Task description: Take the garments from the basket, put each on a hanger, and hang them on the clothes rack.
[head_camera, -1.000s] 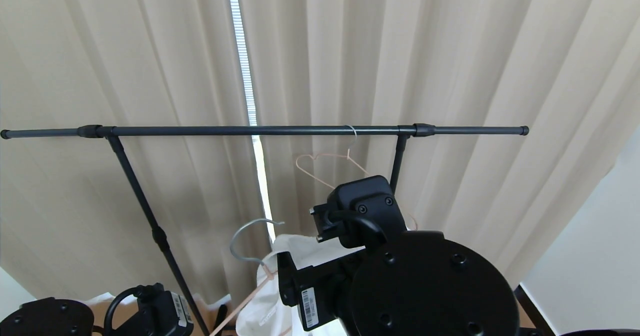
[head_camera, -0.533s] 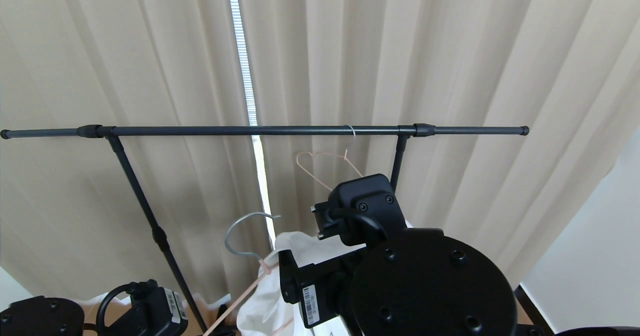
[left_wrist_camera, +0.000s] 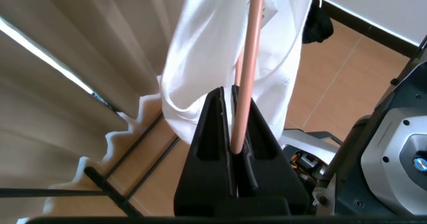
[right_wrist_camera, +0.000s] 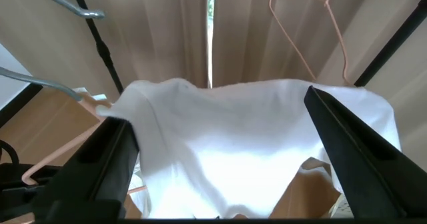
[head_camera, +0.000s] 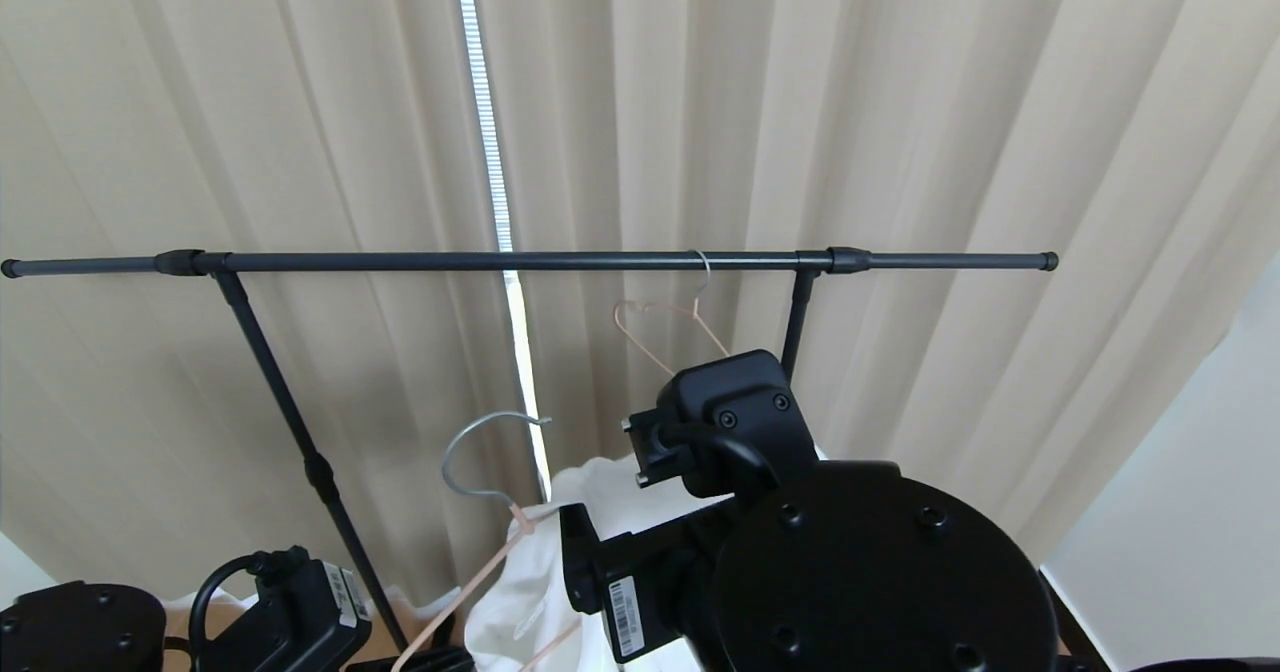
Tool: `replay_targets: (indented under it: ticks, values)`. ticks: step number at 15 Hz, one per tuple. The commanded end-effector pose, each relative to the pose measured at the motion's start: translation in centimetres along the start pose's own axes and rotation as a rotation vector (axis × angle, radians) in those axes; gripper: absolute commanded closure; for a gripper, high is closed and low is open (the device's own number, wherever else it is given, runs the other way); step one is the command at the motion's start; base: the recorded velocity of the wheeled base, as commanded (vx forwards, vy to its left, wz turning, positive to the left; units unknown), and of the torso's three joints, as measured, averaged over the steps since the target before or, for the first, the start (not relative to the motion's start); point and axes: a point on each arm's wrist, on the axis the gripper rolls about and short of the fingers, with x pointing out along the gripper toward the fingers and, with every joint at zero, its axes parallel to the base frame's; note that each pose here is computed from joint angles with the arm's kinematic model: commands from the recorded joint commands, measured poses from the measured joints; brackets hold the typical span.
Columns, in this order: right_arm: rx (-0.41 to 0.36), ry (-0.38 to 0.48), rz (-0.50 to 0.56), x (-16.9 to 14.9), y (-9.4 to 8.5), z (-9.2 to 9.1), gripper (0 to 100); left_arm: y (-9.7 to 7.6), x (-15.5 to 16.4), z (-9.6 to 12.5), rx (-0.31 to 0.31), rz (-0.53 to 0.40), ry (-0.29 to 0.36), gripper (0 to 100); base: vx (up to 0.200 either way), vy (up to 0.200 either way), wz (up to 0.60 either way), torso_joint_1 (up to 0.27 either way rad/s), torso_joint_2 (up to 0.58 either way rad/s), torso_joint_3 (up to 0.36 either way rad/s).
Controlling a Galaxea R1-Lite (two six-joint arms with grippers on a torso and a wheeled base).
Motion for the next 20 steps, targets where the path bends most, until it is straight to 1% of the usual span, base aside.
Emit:
replay_targets:
  ticks: [1, 3, 6, 7, 12, 14, 17, 18, 20]
  values:
    - [-0.009, 0.002, 0.002, -0.2, -0.1, 0.0, 0, 0.1, 0.1, 0.1, -0.003, 0.004, -0.003, 100, 0.0, 0.0, 0.0, 0.0, 0.0, 0.0]
    - [-0.036, 0.009, 0.017, -0.6, 0.2, -0.5, 0, 0.1, 0.0, 0.1, -0.004, 0.009, -0.006, 100, 0.0, 0.0, 0.0, 0.0, 0.0, 0.0]
    - [-0.052, 0.018, 0.022, -0.8, 0.3, -0.8, 0, 0.2, 0.0, 0.3, 0.0, 0.013, -0.029, 100, 0.0, 0.0, 0.0, 0.0, 0.0, 0.0]
    - [-0.052, 0.018, 0.022, -0.8, 0.3, -0.8, 0, 0.2, -0.1, 0.3, -0.001, 0.013, -0.028, 100, 0.0, 0.0, 0.0, 0.0, 0.0, 0.0]
    - [-0.122, 0.041, 0.022, -0.9, -0.1, -1.9, 0, 0.1, -0.1, 0.2, -0.002, 0.013, -0.028, 100, 0.0, 0.0, 0.0, 0.0, 0.0, 0.0]
    - [-0.144, 0.048, 0.025, -1.1, -0.3, -2.1, 0, 0.2, -0.1, 0.2, -0.003, 0.014, -0.029, 100, 0.0, 0.0, 0.0, 0.0, 0.0, 0.0]
    - [-0.156, 0.056, 0.036, -1.2, -0.5, -2.3, 0, 0.2, -0.1, 0.2, -0.003, 0.014, -0.029, 100, 0.0, 0.0, 0.0, 0.0, 0.0, 0.0]
    - [-0.157, 0.063, 0.059, -1.4, -0.6, -2.2, 0, 0.2, -0.1, 0.2, -0.003, 0.013, -0.029, 100, 0.0, 0.0, 0.0, 0.0, 0.0, 0.0]
    - [-0.182, 0.076, 0.111, -2.0, -1.5, -2.1, 0, 0.1, -0.2, 0.1, 0.0, 0.012, -0.026, 100, 0.0, 0.0, 0.0, 0.0, 0.0, 0.0]
